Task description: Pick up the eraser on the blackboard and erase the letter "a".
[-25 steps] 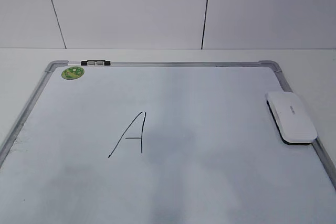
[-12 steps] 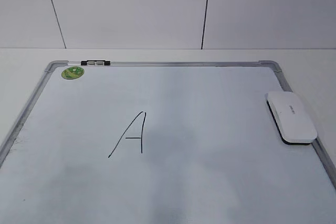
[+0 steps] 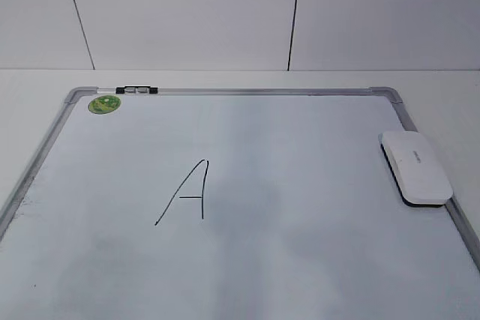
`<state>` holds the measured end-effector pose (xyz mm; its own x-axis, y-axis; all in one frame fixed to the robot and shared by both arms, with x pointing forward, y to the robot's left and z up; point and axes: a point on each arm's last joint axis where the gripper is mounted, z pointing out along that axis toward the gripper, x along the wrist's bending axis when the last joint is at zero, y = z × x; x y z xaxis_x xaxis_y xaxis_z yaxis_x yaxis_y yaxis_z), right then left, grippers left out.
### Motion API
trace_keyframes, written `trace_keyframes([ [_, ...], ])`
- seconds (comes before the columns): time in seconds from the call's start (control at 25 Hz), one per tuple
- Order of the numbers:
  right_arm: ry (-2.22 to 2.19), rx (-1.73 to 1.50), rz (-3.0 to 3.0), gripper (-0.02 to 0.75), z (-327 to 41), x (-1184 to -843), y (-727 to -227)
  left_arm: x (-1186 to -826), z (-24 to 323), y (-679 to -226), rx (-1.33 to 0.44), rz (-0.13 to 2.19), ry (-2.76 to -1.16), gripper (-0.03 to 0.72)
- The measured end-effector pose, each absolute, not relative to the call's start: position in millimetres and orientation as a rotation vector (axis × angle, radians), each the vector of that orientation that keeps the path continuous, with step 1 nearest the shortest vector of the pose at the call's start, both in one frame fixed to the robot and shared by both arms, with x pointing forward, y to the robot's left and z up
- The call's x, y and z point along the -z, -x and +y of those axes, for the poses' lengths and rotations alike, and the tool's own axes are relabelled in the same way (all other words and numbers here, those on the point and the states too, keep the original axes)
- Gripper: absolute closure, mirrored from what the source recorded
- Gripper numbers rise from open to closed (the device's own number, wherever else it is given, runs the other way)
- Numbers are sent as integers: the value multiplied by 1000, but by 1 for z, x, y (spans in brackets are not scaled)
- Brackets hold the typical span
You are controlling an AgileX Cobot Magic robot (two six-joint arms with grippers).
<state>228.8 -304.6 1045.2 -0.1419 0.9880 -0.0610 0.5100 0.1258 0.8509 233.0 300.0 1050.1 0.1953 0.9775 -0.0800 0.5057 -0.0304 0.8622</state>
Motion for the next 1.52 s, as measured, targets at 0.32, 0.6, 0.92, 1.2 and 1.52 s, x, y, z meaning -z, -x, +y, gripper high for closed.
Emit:
trace_keyframes([
  [0.32, -1454, -917, 1737, 146, -305, -1045, -228, -1049, 300, -233, -729, 1423, -1657, 191],
  [0.6, -1497, -887, 1686, 145, -304, -1045, -228, -1049, 300, -233, -734, 1430, -1652, 191],
  [0.92, -1582, -821, 1575, 146, -303, -1045, -227, -1049, 300, -233, -776, 1499, -1606, 191],
  [1.2, -1606, -801, 1542, 146, -302, -1045, -227, -1049, 299, -233, -815, 1563, -1560, 191],
  [1.52, -1607, -800, 1540, 146, -302, -1045, -227, -1049, 299, -233, -815, 1563, -1560, 191],
])
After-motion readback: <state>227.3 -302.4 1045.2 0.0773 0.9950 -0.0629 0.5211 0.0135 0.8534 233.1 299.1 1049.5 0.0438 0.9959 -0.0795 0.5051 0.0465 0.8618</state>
